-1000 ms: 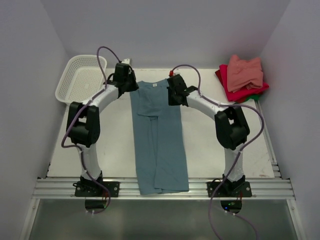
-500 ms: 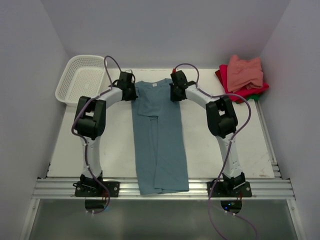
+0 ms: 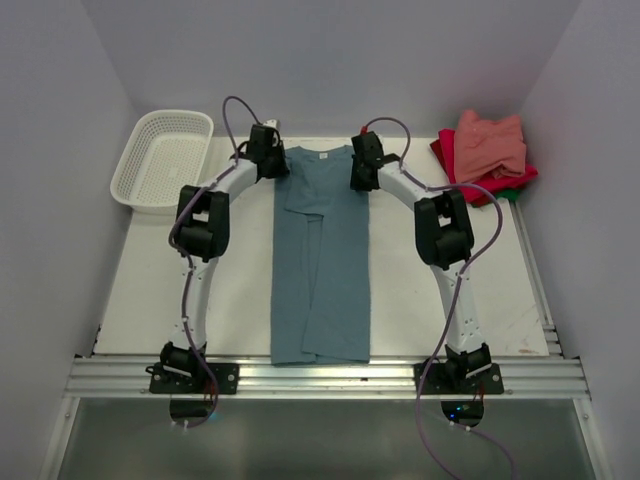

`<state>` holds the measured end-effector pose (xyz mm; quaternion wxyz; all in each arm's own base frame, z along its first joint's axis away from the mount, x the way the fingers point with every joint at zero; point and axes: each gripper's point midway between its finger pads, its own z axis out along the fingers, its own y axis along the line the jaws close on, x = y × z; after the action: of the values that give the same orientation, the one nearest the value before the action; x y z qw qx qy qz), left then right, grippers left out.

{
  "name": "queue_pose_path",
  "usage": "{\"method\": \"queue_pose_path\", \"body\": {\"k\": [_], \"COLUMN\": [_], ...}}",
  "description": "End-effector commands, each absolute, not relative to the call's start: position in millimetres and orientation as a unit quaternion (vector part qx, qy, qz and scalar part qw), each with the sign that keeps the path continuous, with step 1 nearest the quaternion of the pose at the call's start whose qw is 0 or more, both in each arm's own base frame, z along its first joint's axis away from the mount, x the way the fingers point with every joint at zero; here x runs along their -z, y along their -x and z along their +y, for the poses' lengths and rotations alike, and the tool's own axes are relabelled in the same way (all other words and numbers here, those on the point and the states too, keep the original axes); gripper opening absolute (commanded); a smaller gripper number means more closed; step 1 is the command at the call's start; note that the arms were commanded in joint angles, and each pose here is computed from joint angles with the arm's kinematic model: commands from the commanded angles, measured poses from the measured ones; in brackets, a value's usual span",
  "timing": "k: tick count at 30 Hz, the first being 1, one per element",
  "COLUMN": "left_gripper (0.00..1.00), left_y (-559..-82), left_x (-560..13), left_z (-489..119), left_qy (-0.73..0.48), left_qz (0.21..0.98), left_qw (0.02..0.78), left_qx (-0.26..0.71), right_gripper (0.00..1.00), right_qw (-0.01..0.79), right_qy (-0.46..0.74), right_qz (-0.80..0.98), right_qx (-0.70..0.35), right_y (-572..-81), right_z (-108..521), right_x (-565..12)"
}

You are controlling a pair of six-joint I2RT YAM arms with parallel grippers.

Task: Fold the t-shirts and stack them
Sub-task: Fold the tshirt

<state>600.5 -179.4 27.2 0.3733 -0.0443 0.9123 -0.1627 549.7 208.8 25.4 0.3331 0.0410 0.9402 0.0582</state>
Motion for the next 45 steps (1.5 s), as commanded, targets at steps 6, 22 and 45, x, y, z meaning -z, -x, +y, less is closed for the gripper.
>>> {"method": "queue_pose_path", "body": {"k": [6,22,45], "left_gripper": [0.00,0.51,0.47], "left_y": [-606.2,-482.4,-485.3], "left_x": [-100.3,-103.2,-43.3], "left_z": [-180.0,-207.8,-213.3], "left_qy": [0.015,0.061,0.145], "left_qz": [0.882,0.851,0.844], "left_qw": [0.431,0.351,0.313], "left_qx": [0.189,0.387,0.411], "right_gripper": [0.00,0.00,0.00], "right_qw": [0.329,0.316,0.306], "right_qy": [-0.090,-0.072,-0.057], "right_qz": [0.938,0.946,0.950], "right_qx": [0.059,0.016,0.009], "right_y": [-532.0,-528.4,-525.5], "right_z": [148.1,164.1,167.5], "right_x": [-25.7,-5.9,8.0]}}
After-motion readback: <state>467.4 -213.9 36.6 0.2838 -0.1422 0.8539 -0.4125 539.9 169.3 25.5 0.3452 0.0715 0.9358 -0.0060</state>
